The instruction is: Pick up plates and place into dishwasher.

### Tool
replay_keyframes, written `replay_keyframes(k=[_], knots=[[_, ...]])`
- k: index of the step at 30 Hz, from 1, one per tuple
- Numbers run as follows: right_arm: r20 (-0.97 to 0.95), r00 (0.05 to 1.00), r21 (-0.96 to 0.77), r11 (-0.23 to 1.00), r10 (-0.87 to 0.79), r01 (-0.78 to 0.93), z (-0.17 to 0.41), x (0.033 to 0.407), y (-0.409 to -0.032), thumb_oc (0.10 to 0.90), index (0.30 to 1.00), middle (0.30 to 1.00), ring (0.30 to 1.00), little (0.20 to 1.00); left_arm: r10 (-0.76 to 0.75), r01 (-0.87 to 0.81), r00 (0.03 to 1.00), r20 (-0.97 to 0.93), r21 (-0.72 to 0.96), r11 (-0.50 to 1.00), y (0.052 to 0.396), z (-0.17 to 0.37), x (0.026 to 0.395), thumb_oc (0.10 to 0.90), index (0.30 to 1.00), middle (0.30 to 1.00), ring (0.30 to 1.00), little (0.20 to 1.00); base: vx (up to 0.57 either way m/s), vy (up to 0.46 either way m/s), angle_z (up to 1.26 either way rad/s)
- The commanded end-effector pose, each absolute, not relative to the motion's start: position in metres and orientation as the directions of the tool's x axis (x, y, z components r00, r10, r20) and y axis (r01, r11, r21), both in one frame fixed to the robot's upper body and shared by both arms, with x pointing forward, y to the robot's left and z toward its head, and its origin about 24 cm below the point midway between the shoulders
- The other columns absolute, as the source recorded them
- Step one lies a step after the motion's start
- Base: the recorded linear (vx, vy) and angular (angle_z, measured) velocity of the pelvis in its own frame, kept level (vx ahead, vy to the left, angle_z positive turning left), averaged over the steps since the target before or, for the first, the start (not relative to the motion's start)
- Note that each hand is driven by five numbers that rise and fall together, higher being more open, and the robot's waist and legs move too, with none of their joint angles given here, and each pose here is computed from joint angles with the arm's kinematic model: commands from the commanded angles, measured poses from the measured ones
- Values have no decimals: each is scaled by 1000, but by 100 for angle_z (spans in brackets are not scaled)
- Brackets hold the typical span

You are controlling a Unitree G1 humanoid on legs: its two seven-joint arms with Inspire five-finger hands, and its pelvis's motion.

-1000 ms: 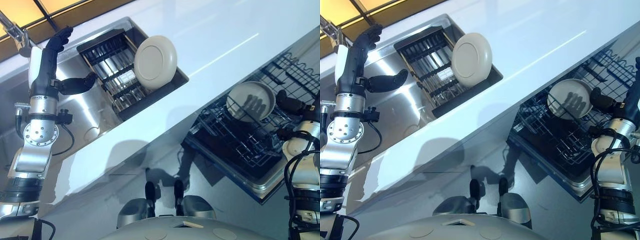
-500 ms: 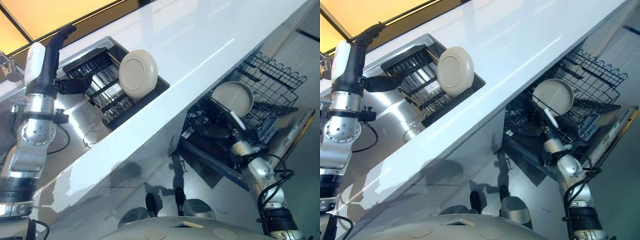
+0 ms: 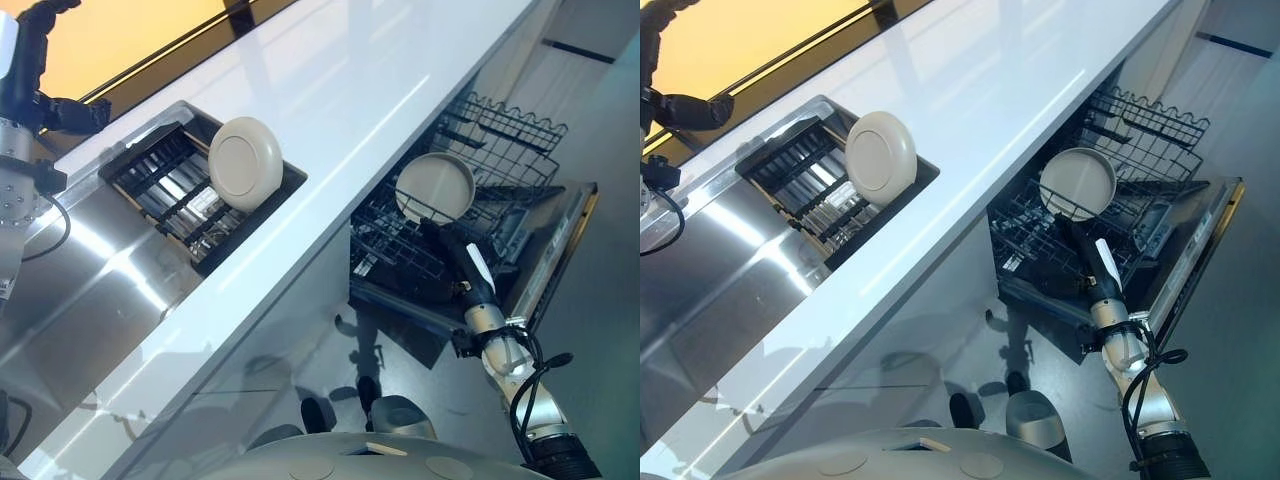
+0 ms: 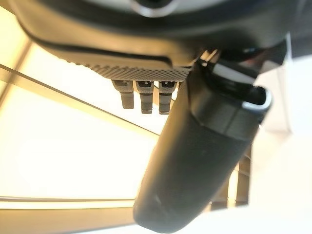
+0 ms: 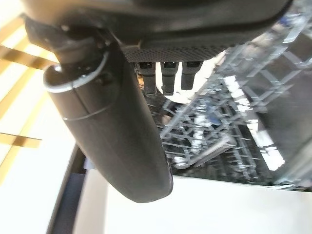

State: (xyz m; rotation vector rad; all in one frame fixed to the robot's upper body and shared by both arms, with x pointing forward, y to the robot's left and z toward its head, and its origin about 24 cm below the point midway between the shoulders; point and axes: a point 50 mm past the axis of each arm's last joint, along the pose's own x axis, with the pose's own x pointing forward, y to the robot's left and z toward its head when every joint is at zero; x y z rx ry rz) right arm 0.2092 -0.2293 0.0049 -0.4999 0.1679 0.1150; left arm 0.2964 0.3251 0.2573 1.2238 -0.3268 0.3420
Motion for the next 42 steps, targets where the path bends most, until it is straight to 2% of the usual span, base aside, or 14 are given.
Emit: replay_keyframes(k=[1, 7, 15, 20, 33, 38, 42], knots=[[-265, 921, -533, 753, 284, -386, 3, 207, -213, 800, 900, 900, 900, 900, 45, -554, 829, 557, 809, 197, 325, 330, 293, 800, 900, 900, 900, 900, 23, -30, -4], [-462, 829, -520, 660, 316, -542, -27, 193, -219, 800, 900, 900, 900, 900, -89, -398, 912, 401, 916, 53, 300, 334, 309, 800, 900, 900, 900, 900, 41, -40, 0], [-494, 807, -531, 623, 324, -575, -33, 193, -217, 800, 900, 900, 900, 900, -139, -160, 979, 151, 986, -55, 280, 313, 326, 800, 900, 900, 900, 900, 33, -22, -1], [-500, 805, -543, 609, 319, -578, -31, 194, -218, 800, 900, 900, 900, 900, -157, -17, 988, -8, 988, -152, 269, 297, 331, 800, 900, 900, 900, 900, 27, 4, 0], [-507, 803, -546, 604, 313, -581, -33, 186, -223, 800, 900, 900, 900, 900, -148, -67, 988, 39, 980, -189, 268, 303, 340, 800, 900, 900, 900, 900, 39, 0, -1], [-511, 803, -541, 611, 306, -578, -35, 184, -224, 800, 900, 900, 900, 900, -66, -182, 983, 173, 964, -191, 283, 311, 341, 800, 900, 900, 900, 900, 14, -5, 0], [-513, 804, -539, 617, 300, -574, -36, 182, -225, 800, 900, 900, 900, 900, 48, -297, 952, 303, 949, -104, 308, 322, 336, 800, 900, 900, 900, 900, 0, 0, 0]])
